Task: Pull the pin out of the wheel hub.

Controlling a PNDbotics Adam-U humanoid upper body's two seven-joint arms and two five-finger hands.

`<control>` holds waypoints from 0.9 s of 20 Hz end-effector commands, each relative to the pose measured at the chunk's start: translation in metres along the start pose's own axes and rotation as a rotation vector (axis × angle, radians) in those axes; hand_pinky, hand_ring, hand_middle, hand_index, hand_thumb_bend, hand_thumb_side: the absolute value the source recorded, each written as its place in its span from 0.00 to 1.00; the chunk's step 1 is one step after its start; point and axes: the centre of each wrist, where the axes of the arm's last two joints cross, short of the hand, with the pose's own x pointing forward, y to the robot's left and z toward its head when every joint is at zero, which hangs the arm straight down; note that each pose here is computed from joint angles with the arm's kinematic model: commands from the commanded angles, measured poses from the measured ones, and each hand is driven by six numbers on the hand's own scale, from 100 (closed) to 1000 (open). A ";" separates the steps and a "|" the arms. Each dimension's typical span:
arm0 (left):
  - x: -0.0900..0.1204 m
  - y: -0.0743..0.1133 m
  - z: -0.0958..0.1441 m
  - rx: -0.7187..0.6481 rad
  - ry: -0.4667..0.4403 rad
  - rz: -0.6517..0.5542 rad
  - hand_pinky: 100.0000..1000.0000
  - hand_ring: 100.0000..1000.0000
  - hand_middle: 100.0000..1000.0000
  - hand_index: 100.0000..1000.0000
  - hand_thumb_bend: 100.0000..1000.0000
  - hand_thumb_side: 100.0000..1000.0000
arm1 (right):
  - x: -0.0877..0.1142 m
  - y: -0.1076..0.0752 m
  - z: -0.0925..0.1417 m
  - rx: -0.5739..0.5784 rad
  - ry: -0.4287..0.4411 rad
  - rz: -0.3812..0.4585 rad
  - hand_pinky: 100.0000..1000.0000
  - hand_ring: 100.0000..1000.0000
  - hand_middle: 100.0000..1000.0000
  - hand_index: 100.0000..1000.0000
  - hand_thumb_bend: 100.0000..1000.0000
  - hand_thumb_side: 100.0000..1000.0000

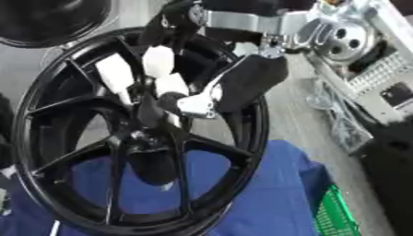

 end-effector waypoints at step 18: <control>0.012 0.001 -0.006 -0.007 -0.044 -0.005 0.60 0.71 0.66 0.69 0.10 0.86 | -0.022 0.001 -0.012 0.009 0.029 0.078 0.79 0.73 0.77 0.84 0.20 0.40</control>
